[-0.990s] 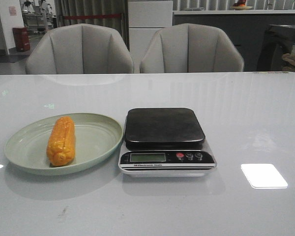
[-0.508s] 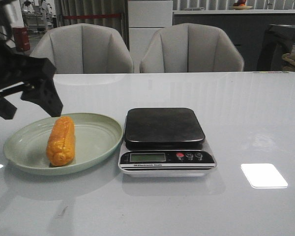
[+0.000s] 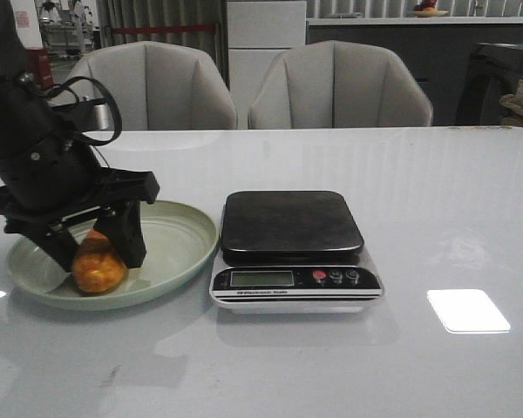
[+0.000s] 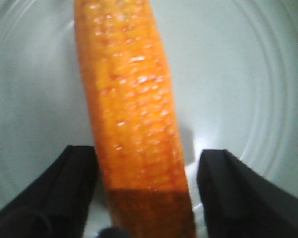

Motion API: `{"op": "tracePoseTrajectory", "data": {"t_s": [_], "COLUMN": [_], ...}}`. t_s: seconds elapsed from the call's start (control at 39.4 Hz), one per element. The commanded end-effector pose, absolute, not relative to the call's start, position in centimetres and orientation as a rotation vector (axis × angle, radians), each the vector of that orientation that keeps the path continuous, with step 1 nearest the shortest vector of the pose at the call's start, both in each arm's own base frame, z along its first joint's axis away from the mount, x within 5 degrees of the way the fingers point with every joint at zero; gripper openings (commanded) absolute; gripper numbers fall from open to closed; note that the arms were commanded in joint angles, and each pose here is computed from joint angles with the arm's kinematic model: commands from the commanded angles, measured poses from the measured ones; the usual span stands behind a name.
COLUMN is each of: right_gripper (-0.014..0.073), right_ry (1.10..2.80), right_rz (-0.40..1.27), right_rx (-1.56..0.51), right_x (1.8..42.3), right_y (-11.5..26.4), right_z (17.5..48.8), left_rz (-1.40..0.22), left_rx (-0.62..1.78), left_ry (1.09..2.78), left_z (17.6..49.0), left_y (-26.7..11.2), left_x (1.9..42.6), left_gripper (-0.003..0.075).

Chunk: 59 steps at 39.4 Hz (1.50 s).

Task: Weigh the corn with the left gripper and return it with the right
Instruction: 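Lower the left gripper onto the orange corn cob on the plate and grasp it, then carry the corn with the left gripper onto the scale top, then open the left gripper and lift it away from the corn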

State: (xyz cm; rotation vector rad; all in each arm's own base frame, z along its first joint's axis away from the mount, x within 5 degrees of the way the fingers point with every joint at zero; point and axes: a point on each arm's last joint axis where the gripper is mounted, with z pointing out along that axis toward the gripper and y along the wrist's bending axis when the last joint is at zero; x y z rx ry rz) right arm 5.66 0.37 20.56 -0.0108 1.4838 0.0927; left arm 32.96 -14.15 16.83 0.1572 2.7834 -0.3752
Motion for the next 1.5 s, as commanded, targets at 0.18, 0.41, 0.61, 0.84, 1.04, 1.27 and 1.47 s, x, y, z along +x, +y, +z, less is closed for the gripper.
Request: {"op": "tracePoseTrajectory", "data": {"t_s": [0.18,0.41,0.61,0.84,1.04,1.27,1.47], "right_gripper": [0.0159,0.0159,0.0159,0.0159,0.0159,0.0159,0.0159], "right_ry": [1.399,1.399,1.399,1.399,1.399,1.399,1.399], "right_rz": [0.086,0.086,0.086,0.086,0.086,0.086,0.086], "right_rx": [-0.014,-0.014,-0.014,-0.014,-0.014,-0.014,-0.014], "right_x": [5.4,5.4,5.4,5.4,5.4,5.4,5.4], "right_y": [0.3,0.3,0.3,0.3,0.3,0.3,0.3], "right_z": [21.1,21.1,21.1,21.1,21.1,21.1,21.1], "left_rz": [-0.532,-0.665,-0.729,-0.777,-0.782,-0.738,-0.704], "left_rx": [0.215,0.318,0.342,0.299,0.295,0.401,0.438], "left_ry": [2.586,2.44,2.417,2.49,2.491,2.417,2.328], "left_z": [23.5,26.6,25.8,23.4,23.4,27.4,30.8], "left_y": [-18.2,-23.5,-26.6,-28.0,-28.1,-26.9,-24.1], "left_x": [34.4,33.4,33.0,33.6,33.6,32.3,29.1], "left_gripper": [0.0122,0.0122,0.0129,0.0345,0.0564,0.0536,0.0495]}}
